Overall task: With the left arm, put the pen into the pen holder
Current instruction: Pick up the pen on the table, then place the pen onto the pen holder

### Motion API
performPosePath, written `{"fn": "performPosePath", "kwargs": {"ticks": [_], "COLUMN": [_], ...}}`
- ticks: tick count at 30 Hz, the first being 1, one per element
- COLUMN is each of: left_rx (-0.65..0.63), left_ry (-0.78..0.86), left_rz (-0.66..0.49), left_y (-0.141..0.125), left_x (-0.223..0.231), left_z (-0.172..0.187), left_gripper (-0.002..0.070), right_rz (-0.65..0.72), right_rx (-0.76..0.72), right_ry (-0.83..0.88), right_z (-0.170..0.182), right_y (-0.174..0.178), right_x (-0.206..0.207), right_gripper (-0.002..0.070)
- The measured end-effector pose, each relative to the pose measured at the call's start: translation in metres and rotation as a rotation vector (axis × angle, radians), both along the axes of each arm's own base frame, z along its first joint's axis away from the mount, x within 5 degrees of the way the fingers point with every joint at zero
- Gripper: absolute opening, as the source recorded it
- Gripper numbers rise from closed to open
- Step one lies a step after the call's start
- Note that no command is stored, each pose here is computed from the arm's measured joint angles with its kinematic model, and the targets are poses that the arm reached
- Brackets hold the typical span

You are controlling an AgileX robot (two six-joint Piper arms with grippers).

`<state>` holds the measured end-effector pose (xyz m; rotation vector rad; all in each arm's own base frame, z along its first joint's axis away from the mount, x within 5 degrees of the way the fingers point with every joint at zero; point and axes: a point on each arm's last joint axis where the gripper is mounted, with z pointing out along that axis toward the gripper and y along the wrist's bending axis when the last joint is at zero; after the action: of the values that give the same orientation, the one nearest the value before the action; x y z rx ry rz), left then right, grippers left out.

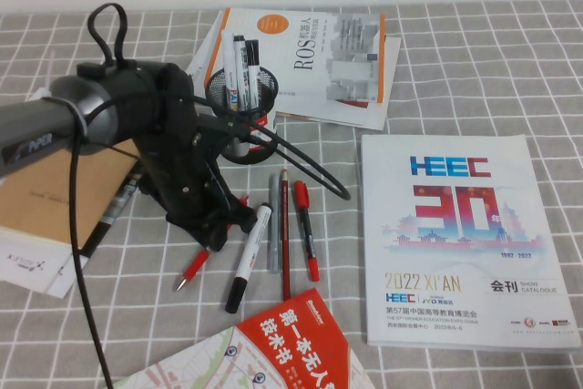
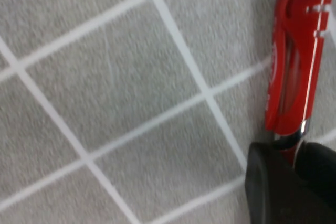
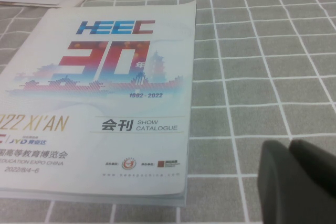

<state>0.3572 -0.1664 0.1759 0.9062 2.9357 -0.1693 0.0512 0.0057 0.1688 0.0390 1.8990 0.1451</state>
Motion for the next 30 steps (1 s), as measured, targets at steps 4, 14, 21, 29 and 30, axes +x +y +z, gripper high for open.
{"fn": "performPosePath", "kwargs": {"ticks": [4,14,21,29,30], "left_rx": [0.006,-0.237,-0.458,-0.557,-0.569], "left_ry": [0.008,-0.567,-1.016,-1.237,-1.250], "left_rz": [-0.007,0.027,0.142,0.244,0.249], "left_y": [0.003,0.019,0.031,0.029,0.028], "left_x": [-0.006,-0.040,-0.055,-0.034,-0.030], "left_z": [0.013,0.149,0.167,0.146,0.142], "left_gripper": [0.0067,0.0067,0.0067,0.0067,0.0067], "right_rz": [0.000,0.000,0.000,0.000,0.000], "right_rx": [0.000,0.000,0.000,0.000,0.000], "right_ry": [0.000,0.000,0.000,0.000,0.000], "right_z": [0.000,0.000,0.000,0.000,0.000], "right_y": [0.000,0.000,0.000,0.000,0.000], "right_x": [0.000,0.000,0.000,0.000,0.000], "right_gripper": [-0.0013,-0.0013,-0.0013,-0.0013,-0.0013]}}
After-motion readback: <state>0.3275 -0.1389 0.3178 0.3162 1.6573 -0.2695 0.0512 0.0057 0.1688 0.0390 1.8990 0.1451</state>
